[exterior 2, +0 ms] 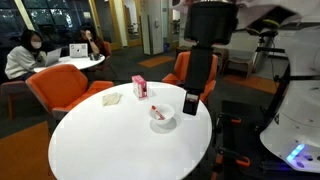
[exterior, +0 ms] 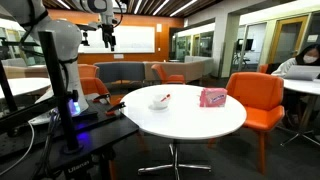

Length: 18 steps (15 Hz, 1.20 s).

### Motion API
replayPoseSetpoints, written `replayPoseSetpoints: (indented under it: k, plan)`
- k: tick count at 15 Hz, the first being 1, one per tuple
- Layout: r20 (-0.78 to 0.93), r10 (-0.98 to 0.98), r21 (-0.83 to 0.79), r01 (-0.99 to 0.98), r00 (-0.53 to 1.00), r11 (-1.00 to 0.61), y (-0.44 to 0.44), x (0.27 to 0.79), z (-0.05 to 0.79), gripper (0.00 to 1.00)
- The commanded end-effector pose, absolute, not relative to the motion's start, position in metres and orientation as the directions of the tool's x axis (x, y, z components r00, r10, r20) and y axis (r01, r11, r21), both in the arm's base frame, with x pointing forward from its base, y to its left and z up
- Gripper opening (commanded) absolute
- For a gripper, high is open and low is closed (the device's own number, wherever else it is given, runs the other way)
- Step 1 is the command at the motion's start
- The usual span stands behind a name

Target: Take the marker out of the bowl and put it on the table

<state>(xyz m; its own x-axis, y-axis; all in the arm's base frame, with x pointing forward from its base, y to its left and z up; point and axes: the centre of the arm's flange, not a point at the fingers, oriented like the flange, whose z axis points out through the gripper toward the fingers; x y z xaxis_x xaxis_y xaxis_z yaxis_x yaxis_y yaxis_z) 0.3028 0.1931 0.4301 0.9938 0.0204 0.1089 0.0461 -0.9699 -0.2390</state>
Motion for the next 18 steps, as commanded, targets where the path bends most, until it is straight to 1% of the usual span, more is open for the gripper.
replayPoseSetpoints:
  k: [1,3,6,10,15,18]
  plan:
    - [0.109,0.020,-0.239,0.046,0.994,-0.970,0.193,0.303,0.430,1.00]
    - [0.109,0.020,-0.239,0.046,0.994,-0.970,0.193,0.303,0.430,1.00]
    - [0.195,-0.088,-0.171,-0.055,0.977,-0.984,0.181,0.321,0.425,1.00]
    - [0.323,-0.228,-0.097,-0.207,0.919,-0.973,0.131,0.366,0.410,1.00]
    - [0.429,-0.413,-0.045,-0.438,0.804,-0.898,0.051,0.411,0.366,1.00]
    - [0.441,-0.526,-0.010,-0.582,0.727,-0.813,0.009,0.421,0.338,1.00]
